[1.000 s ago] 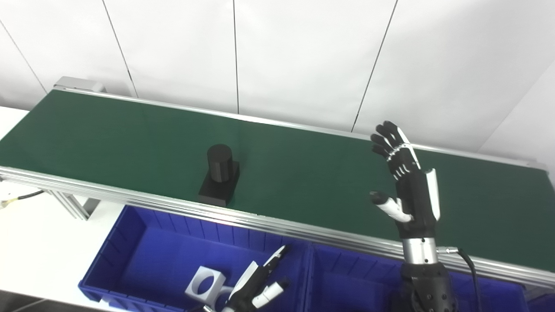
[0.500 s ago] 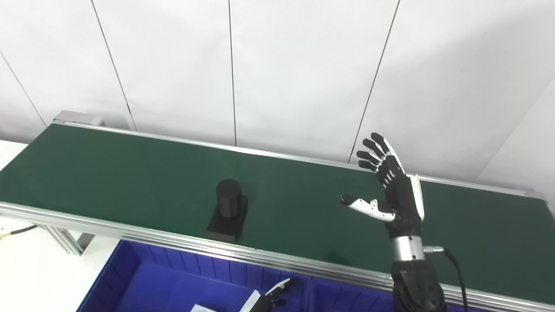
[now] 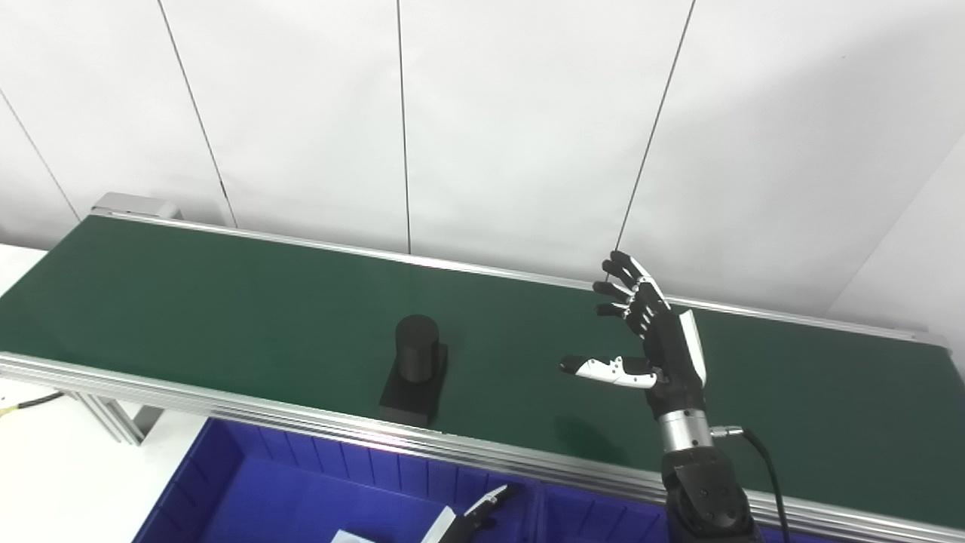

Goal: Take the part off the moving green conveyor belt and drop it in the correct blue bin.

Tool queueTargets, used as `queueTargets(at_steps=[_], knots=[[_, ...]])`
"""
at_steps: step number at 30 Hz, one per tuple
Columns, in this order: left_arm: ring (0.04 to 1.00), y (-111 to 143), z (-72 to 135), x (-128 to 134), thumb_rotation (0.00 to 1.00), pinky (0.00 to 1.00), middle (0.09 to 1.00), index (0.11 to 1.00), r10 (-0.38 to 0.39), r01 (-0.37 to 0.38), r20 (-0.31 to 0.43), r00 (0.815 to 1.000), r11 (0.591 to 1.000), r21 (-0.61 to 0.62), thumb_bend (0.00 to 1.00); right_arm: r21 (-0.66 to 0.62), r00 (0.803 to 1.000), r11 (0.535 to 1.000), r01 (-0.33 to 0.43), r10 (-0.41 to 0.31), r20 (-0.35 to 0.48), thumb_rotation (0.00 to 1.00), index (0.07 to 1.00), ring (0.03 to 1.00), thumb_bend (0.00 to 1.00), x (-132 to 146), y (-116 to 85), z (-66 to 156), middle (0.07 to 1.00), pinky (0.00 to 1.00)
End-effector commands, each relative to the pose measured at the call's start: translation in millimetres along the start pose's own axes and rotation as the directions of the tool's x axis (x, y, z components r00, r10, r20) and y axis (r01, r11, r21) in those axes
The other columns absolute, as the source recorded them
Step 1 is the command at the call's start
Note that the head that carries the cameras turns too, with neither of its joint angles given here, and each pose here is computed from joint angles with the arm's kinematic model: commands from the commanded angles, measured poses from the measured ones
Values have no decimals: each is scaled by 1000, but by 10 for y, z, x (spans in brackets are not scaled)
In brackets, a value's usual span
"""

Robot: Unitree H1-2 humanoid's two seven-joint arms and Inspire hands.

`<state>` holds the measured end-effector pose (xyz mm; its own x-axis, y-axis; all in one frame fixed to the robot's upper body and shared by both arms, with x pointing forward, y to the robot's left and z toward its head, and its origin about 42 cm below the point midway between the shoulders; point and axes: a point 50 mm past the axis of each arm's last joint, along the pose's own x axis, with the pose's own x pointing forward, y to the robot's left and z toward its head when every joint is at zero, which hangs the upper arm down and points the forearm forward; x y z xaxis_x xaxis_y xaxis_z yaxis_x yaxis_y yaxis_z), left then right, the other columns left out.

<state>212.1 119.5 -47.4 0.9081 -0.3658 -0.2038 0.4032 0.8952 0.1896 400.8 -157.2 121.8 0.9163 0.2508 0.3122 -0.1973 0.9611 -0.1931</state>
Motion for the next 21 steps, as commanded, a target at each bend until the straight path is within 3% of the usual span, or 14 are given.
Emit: queueTargets(at_steps=[1, 7, 14, 21], knots=[[952, 36, 128, 55, 971, 921, 952, 914, 12, -12, 70, 998, 1000, -9, 1000, -6, 997, 1000, -9, 9, 80, 113, 853, 742, 1000, 177, 66, 160, 862, 607], [953, 45, 133, 27, 960, 904, 955, 917, 7, -6, 73, 997, 1000, -19, 1000, -39, 999, 999, -20, 22, 45, 148, 842, 749, 1000, 171, 151, 73, 866, 619], [958, 54, 151, 22, 979, 892, 960, 922, 6, -6, 84, 996, 1000, -6, 1000, -58, 999, 998, -32, 33, 13, 146, 798, 736, 1000, 194, 176, -5, 762, 626], [951, 67, 148, -8, 977, 890, 954, 911, 9, -8, 84, 996, 1000, -19, 1000, -76, 999, 996, -37, 36, -17, 161, 749, 731, 1000, 219, 217, -76, 758, 608]])
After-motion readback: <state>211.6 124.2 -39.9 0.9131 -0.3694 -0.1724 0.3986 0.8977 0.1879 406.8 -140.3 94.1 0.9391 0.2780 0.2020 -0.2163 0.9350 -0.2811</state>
